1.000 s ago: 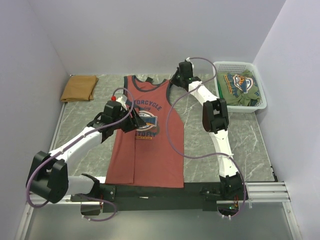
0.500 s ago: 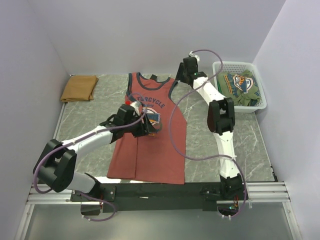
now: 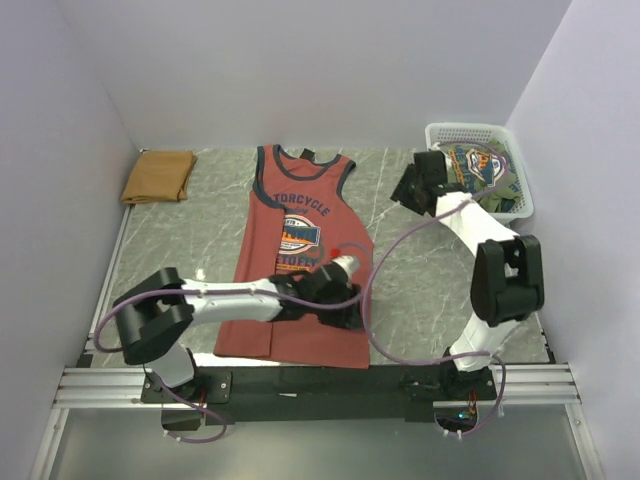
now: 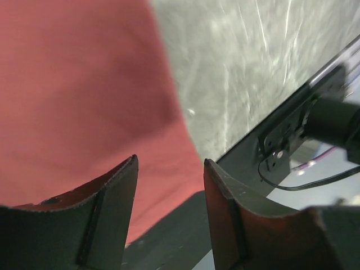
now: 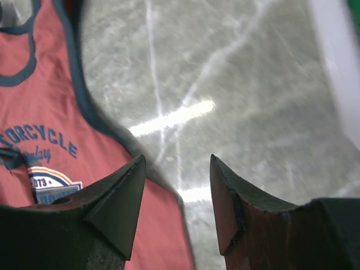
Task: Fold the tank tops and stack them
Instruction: Fold the tank top
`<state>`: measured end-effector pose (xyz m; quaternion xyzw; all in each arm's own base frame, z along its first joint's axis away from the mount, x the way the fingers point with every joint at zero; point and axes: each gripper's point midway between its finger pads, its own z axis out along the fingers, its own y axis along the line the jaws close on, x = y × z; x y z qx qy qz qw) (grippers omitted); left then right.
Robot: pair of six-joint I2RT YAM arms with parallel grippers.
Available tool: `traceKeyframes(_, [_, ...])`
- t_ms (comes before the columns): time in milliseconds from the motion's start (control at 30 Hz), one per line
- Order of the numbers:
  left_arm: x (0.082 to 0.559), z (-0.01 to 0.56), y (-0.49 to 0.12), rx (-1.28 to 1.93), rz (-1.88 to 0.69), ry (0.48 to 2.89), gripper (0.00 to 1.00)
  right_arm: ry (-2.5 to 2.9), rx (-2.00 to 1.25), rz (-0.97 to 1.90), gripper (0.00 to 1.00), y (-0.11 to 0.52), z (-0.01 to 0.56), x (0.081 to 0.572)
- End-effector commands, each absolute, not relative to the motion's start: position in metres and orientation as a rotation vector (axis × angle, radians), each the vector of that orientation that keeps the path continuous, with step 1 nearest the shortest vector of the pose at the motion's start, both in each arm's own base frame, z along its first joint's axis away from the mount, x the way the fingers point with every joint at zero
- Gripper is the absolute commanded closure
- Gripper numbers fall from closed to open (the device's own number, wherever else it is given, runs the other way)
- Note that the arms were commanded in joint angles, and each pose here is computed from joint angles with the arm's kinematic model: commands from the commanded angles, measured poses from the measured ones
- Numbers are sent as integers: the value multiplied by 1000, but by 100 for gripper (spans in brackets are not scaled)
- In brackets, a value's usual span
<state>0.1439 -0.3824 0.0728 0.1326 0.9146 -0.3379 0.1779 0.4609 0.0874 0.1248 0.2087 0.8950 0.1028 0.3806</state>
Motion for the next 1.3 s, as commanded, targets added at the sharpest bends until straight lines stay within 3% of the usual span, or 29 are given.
traceKeyframes(0, [128, 72, -407, 416, -821, 2559, 44, 2177, 582, 373, 44, 83, 153, 453])
traceKeyframes(167, [87, 59, -424, 538, -674, 2569, 40, 2166, 592, 401, 44, 80, 154, 436])
traceKeyframes(433, [76, 39, -423, 598, -471, 2567, 42, 2176, 599, 451, 46, 85, 145, 425])
traceKeyframes(633, [77, 27, -421, 614, -387, 2564, 67, 2182, 600, 479, 48, 89, 138, 422])
traceKeyframes(733, [81, 33, -415, 581, -360, 2548, 94, 2195, 592, 481, 49, 90, 134, 421])
traceKeyframes(767, [82, 38, -413, 567, -368, 2543, 97, 2194, 586, 483, 49, 91, 135, 422])
traceKeyframes(1000, [94, 91, -386, 362, -503, 2475, 99, 2268, 508, 485, 48, 114, 114, 419])
traceKeyframes(1267, [109, 107, -316, 30, -575, 2450, 99, 2336, 441, 480, 46, 148, 91, 418])
